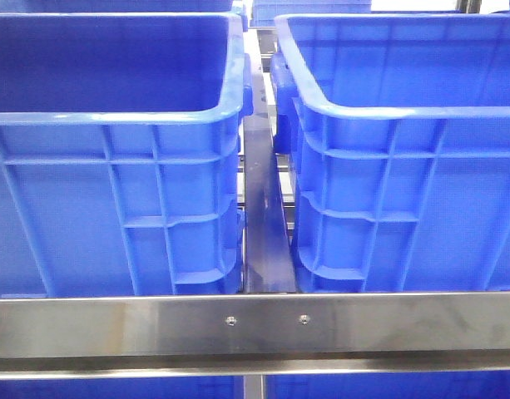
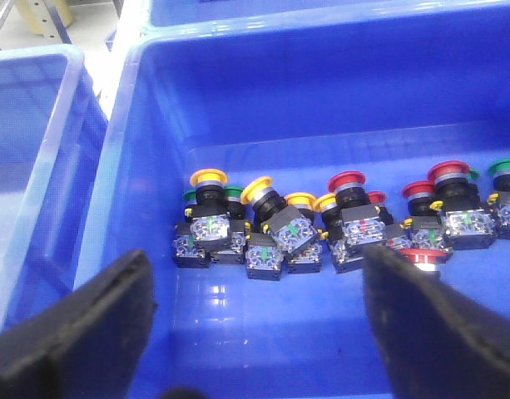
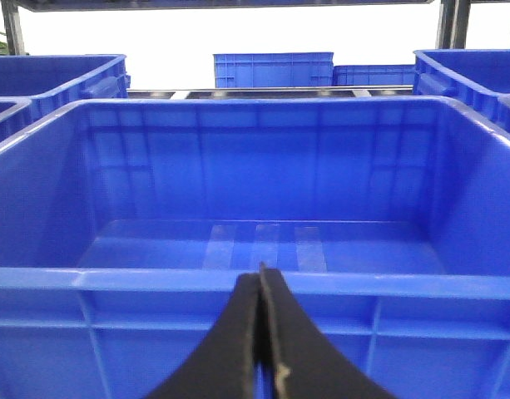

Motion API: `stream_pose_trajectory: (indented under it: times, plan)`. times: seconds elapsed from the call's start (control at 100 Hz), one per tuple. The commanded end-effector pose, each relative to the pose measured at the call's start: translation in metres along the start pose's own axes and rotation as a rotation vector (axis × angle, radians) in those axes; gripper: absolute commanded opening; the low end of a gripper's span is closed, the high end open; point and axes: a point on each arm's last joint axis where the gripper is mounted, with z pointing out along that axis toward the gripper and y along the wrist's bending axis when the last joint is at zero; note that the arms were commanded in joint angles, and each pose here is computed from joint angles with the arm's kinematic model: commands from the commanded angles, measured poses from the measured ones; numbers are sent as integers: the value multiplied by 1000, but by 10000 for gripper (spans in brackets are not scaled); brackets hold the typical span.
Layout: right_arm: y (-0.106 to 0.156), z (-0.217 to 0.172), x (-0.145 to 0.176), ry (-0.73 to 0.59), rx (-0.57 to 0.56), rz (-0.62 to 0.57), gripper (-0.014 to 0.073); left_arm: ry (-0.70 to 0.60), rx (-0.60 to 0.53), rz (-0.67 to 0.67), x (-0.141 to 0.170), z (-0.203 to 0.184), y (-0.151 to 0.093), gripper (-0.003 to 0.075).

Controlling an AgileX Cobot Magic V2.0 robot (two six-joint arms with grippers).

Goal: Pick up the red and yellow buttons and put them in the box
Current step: 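Close the left gripper on the body of a red-capped button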

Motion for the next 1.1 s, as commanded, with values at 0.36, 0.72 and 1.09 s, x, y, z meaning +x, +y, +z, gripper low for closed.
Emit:
stream_pose_trajectory:
  times: [0.36,0.72,1.09]
  plan:
    - [1,-2,-9,-104,-7,-4,-68,17,86,-98,-14,27,-8,505]
    - [1,-2,-9,-104,-7,-4,-68,78,331,-64,-39,56,-55,504]
    - [1,-2,-9,-104,-7,-4,-68,171,428,-16,-60,119,-120,504]
